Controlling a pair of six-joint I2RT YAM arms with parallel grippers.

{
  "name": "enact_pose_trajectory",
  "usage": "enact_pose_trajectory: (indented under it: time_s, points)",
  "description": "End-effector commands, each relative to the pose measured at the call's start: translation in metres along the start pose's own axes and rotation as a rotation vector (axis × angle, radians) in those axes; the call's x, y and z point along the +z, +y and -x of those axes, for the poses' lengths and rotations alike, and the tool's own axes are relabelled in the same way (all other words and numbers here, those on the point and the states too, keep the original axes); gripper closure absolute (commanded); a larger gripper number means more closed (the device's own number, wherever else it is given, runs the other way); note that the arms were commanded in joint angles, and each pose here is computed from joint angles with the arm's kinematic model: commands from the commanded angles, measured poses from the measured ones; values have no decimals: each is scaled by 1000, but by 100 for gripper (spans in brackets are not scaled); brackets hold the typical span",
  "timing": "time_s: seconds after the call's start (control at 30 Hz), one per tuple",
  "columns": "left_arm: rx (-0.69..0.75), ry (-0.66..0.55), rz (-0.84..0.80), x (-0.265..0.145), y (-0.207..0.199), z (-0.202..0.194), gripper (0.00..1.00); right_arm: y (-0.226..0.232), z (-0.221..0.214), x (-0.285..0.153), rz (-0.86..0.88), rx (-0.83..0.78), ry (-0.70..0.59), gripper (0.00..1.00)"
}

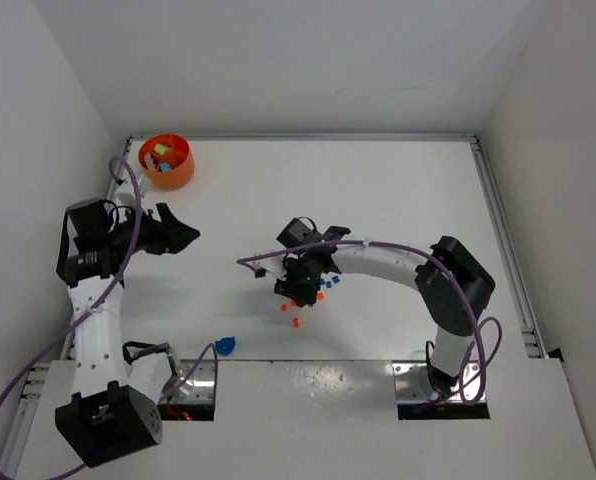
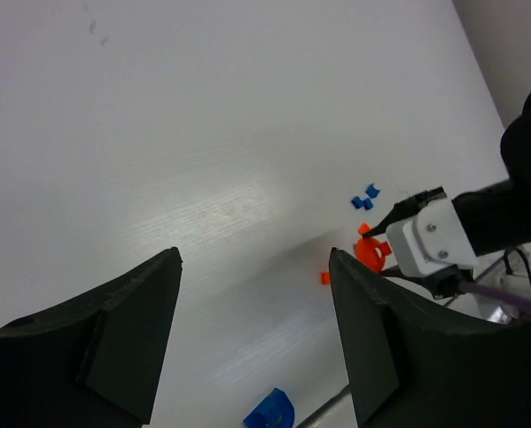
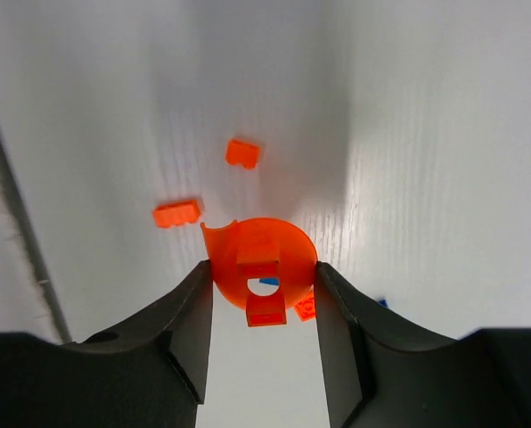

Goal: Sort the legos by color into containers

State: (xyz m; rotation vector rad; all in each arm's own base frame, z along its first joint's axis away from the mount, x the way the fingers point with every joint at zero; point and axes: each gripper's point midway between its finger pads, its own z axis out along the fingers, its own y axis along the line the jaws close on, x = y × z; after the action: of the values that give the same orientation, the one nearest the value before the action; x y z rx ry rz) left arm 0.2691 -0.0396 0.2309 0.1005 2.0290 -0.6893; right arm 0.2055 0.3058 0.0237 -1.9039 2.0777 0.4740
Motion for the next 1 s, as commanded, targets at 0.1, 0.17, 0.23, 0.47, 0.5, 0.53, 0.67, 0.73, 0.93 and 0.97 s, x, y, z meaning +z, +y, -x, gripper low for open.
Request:
enact_pose_trajectory:
  time_s: [0.1,0.17,0.23,0.47,0.5,0.53,0.67,0.73,0.93,0.97]
  points:
    - [27,-15,-286,-7,-48,-13,27,9,87,-65,72,24,-275,95]
    - [73,-30,-326,-11,-56,-12,30,7,99,-73,117,61,-303,96]
    - [140,-56,-356,-17,-65,-6,32,15,110,-78,193,96,-339,98]
    - [738,-133,-293,-47,-80,16,35,21,122,-93,400,199,-390,100]
    - [789,-139,-291,-49,-81,15,35,24,121,-90,425,209,-382,100]
    - [895,-136,-288,-51,-81,10,35,21,119,-91,442,235,-381,100]
    - [1195,-69,-373,-53,-80,-33,36,27,123,-97,552,267,-419,100]
    - [1322,-46,-419,-53,-79,-52,36,22,121,-100,583,298,-438,100]
    - [1459,-25,-549,-42,-81,-90,39,22,133,-115,718,345,-516,100]
    - [1455,-48,-570,-42,-86,-89,39,23,134,-117,732,361,-513,100]
